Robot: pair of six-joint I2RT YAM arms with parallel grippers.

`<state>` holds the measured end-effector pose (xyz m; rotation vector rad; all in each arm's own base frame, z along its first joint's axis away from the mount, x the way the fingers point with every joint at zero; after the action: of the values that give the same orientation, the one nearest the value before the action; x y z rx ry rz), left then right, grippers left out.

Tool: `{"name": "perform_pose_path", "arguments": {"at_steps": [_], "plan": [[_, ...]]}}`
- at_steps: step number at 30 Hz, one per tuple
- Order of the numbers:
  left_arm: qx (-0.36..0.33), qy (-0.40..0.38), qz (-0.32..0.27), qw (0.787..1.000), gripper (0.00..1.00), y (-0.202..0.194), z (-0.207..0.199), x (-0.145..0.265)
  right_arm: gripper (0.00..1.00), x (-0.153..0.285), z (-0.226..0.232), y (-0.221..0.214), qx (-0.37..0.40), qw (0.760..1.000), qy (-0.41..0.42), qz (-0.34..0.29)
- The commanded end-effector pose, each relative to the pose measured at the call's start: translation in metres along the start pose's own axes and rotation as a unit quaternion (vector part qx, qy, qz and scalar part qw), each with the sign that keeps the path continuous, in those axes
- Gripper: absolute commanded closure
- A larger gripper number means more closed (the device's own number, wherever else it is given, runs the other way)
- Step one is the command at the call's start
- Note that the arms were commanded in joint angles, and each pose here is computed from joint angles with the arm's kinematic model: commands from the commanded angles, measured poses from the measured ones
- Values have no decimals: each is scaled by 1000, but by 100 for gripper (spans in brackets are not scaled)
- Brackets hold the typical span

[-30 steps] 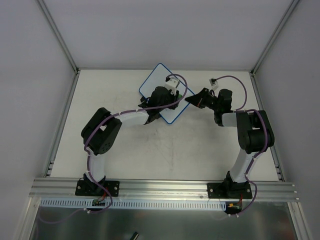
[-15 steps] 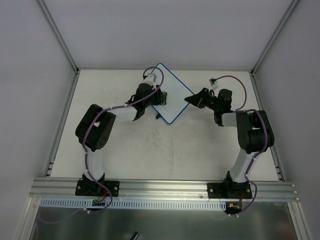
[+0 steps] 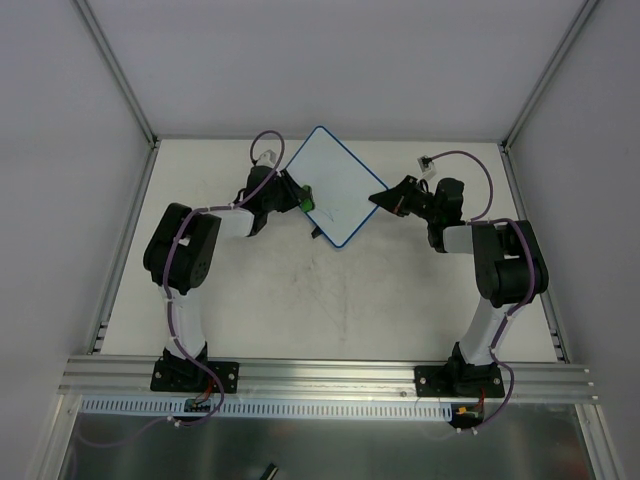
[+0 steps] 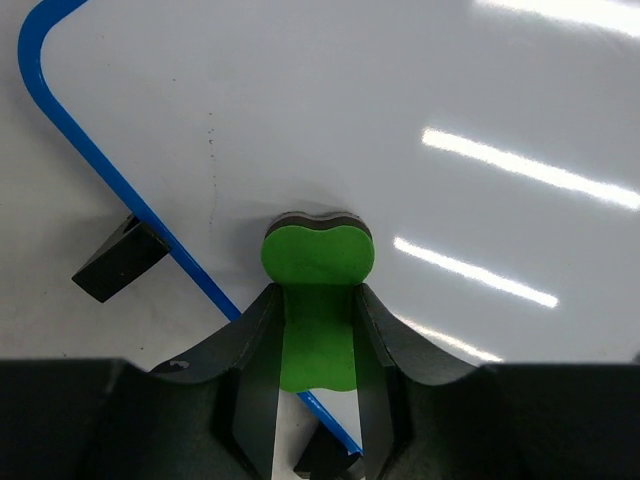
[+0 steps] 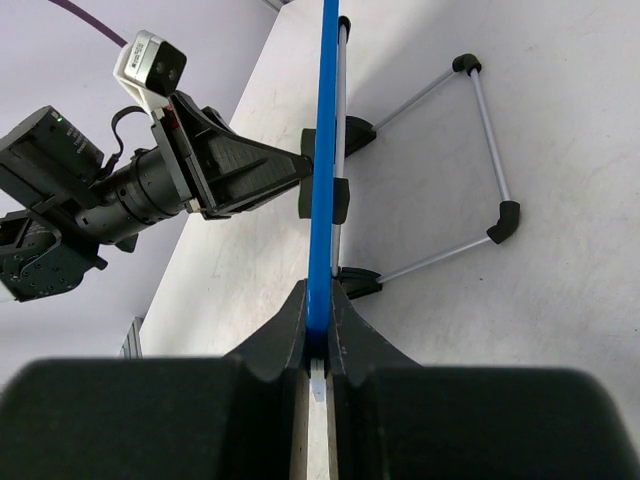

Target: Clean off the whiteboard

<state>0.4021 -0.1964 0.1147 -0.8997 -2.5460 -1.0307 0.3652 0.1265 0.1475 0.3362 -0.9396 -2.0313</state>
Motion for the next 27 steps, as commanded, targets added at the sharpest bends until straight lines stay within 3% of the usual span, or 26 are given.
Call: {"name": "perform_pose_path", "arguments": {"at_steps": [1,9,16,27], "plan": [[68,53,38,996,100,-20,35,-5,100,-6,21,24,53,996,61,-32],[99,73,28,992,100,-21,45,-1,100,-6,20,24,53,996,61,-32],[70,55,41,995,100,-21,36,-6,100,-7,20,23,51,996,61,-32],[-126,3,23,992,100,-40,-35,-7,100,-7,20,24,50,996,62,-33]]}}
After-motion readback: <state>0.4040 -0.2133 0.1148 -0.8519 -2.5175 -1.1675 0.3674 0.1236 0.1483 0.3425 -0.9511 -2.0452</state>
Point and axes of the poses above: each gripper's point midway between its finger pads, its own x axis back along the fingers, its own z axis along the line the jaws close on, y = z × x, the point moved 10 cm from there along x, back along the fingers, and after that the axes turned 7 degrees about x, right-handed, at the moved point
